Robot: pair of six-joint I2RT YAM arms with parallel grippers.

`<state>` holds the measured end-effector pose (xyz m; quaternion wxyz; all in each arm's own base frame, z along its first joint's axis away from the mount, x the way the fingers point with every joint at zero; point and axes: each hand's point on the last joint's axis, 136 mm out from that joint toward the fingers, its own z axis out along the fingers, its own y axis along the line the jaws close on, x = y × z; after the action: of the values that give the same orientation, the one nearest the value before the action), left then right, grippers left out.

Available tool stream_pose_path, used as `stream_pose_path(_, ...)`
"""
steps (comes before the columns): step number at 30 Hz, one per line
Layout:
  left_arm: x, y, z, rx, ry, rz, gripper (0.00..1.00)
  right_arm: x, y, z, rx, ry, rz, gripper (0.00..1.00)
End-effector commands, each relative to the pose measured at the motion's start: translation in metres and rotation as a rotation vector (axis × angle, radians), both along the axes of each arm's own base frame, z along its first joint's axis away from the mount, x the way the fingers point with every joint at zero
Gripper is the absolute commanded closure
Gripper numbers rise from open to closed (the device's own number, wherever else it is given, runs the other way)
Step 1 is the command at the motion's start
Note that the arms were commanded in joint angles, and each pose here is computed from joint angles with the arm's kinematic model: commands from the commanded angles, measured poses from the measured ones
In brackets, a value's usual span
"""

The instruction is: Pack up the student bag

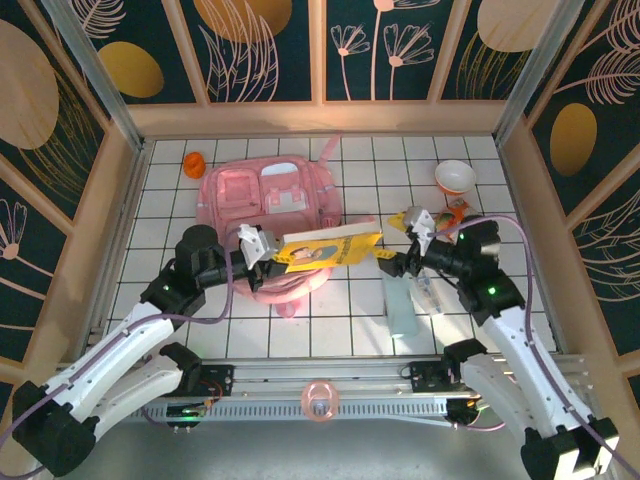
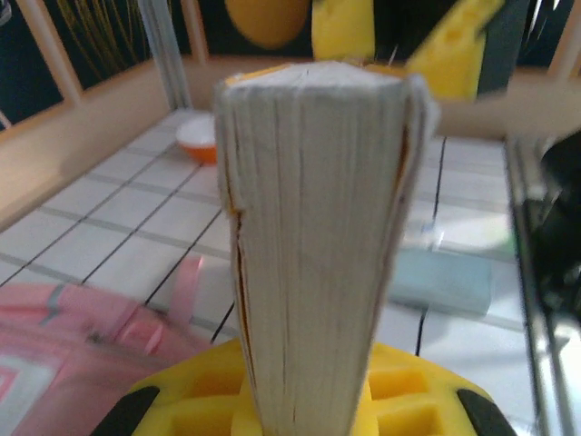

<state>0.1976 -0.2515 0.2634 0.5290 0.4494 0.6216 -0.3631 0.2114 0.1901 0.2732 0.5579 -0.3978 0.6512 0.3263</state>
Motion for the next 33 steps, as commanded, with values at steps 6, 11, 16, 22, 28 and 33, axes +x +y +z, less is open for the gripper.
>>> stream_pose_path(6, -0.030, -0.018, 0.082, -0.296, -0.053, -0.249, 1.00, -0.021, 0.004, 0.033, 0.335, 0.068, 0.078, 0.13)
stream_pose_path(11, -0.024, -0.024, 0.083, -0.295, -0.013, -0.267, 1.00, -0.047, 0.017, 0.038, 0.337, 0.108, 0.282, 0.27)
stream_pose_path(16, -0.002, -0.024, 0.078, -0.298, 0.009, -0.158, 0.74, -0.045, 0.022, 0.041, 0.327, 0.167, 0.348, 1.00)
stream_pose_path(22, 0.060, 0.025, 0.020, 0.131, -0.141, 0.318, 0.21, 0.008, -0.019, 0.044, 0.465, 0.172, -0.072, 1.00)
stream_pose_path(28, 0.057, 0.069, -0.071, 0.615, -0.131, 0.346, 0.19, 0.048, -0.071, 0.021, 0.676, 0.366, -0.492, 1.00)
stream_pose_path(33, 0.065, 0.076, -0.109, 0.733, -0.127, 0.340, 0.16, 0.050, -0.068, 0.007, 0.650, 0.421, -0.500, 1.00)
